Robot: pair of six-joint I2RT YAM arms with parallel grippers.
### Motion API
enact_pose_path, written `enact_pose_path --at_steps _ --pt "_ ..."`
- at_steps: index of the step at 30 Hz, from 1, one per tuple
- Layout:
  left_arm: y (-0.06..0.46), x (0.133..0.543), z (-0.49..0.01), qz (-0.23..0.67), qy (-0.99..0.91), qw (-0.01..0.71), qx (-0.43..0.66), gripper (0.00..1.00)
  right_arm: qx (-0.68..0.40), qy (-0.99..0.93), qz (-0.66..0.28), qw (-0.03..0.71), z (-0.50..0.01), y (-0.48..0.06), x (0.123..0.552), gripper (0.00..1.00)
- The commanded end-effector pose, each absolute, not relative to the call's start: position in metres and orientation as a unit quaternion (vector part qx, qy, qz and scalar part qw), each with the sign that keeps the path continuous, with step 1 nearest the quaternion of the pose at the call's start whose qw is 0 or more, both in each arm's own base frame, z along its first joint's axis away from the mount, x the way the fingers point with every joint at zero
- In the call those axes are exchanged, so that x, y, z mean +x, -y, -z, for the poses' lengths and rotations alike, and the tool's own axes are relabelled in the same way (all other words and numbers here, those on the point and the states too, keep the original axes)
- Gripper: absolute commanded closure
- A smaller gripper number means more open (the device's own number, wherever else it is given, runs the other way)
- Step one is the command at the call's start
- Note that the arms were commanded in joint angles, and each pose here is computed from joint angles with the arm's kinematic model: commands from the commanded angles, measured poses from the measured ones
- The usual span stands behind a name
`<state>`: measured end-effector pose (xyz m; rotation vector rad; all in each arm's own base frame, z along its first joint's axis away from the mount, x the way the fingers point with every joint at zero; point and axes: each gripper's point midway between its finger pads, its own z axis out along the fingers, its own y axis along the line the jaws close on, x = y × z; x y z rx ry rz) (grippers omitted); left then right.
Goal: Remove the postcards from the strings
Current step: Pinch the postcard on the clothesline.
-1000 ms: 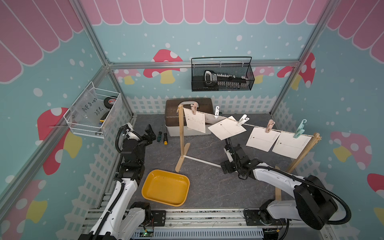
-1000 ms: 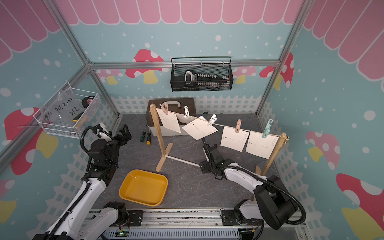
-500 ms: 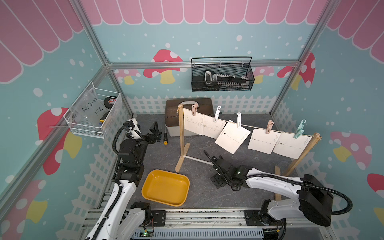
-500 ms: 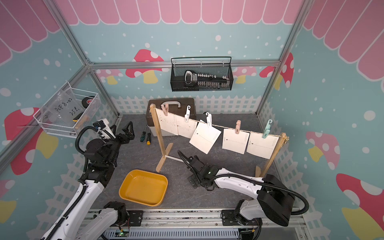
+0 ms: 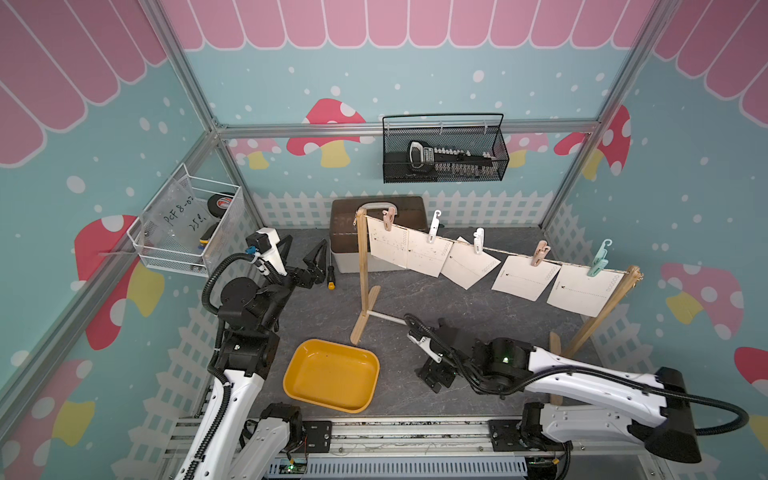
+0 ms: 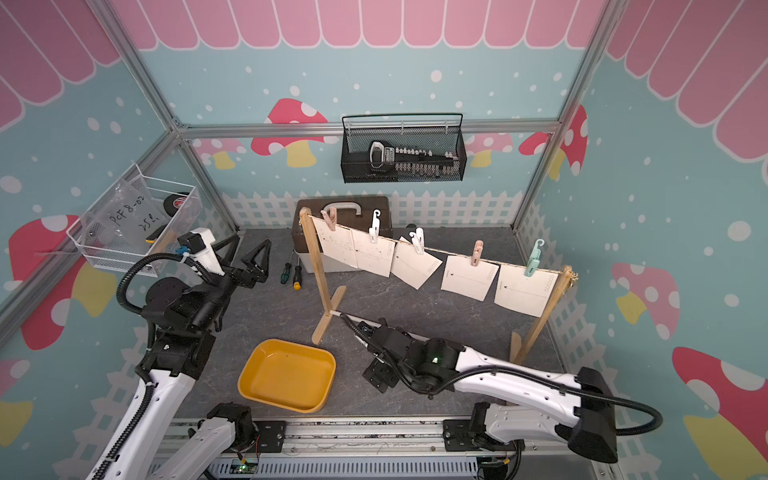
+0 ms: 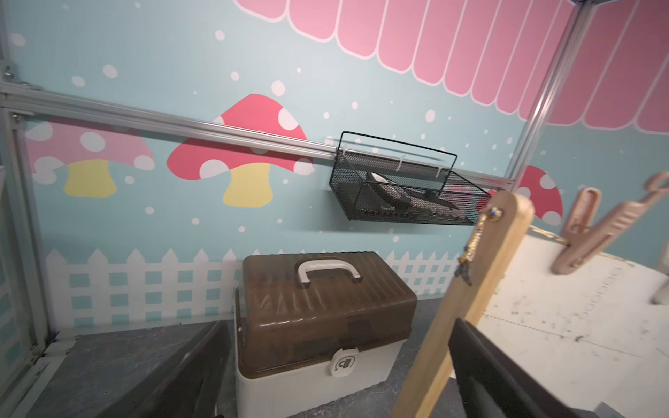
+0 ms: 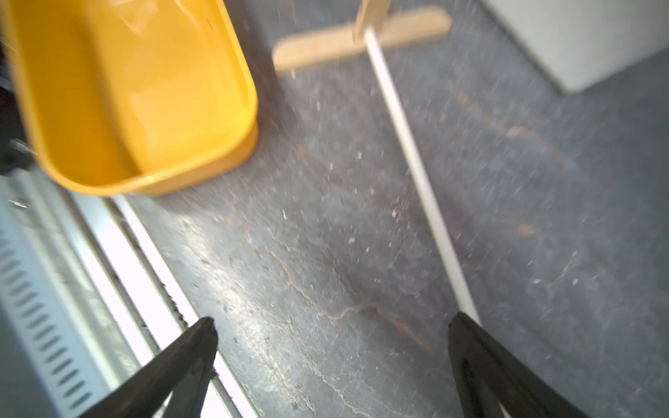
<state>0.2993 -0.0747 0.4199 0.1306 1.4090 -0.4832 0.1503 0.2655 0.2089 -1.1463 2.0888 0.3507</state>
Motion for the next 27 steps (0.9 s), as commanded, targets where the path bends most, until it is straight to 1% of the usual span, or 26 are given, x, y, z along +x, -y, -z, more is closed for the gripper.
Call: enact_pose_path --at_steps 1,4,8,11,13,15,19,22,27 --pt "0.097 0.278 -0.431 0.254 -0.636 0.718 0.125 0.01 -0.465 -0.764 -0.164 0.416 -0.268 -0.251 0.14 0.01" --pt "0.113 0.267 -0.435 0.279 -0.638 0.7 0.161 0.01 -0.437 -0.726 -0.23 0.478 -0.322 -0.243 0.131 0.01" --pt "0.144 0.251 -0.431 0.331 -0.641 0.655 0.226 0.01 -0.335 -0.693 -0.322 0.551 -0.382 -0.22 0.126 0.01" --pt "0.17 0.237 -0.427 0.36 -0.648 0.611 0.279 0.02 -0.354 -0.61 -0.36 0.61 -0.433 -0.209 0.108 0.01" --pt "0.188 0.228 -0.419 0.364 -0.653 0.587 0.31 0.02 -0.347 -0.601 -0.34 0.635 -0.46 -0.198 0.111 0.01" --pt "0.205 0.221 -0.412 0.365 -0.657 0.567 0.337 0.03 -0.366 -0.597 -0.306 0.645 -0.478 -0.194 0.114 0.02" --pt "0.24 0.209 -0.4 0.378 -0.653 0.534 0.381 0.04 -0.374 -0.629 -0.205 0.65 -0.497 -0.189 0.139 0.04" --pt "0.261 0.208 -0.389 0.382 -0.655 0.512 0.403 0.06 -0.371 -0.655 -0.129 0.645 -0.512 -0.183 0.158 0.05" --pt "0.293 0.216 -0.377 0.371 -0.66 0.496 0.425 0.09 -0.391 -0.672 -0.097 0.621 -0.529 -0.187 0.163 0.1"
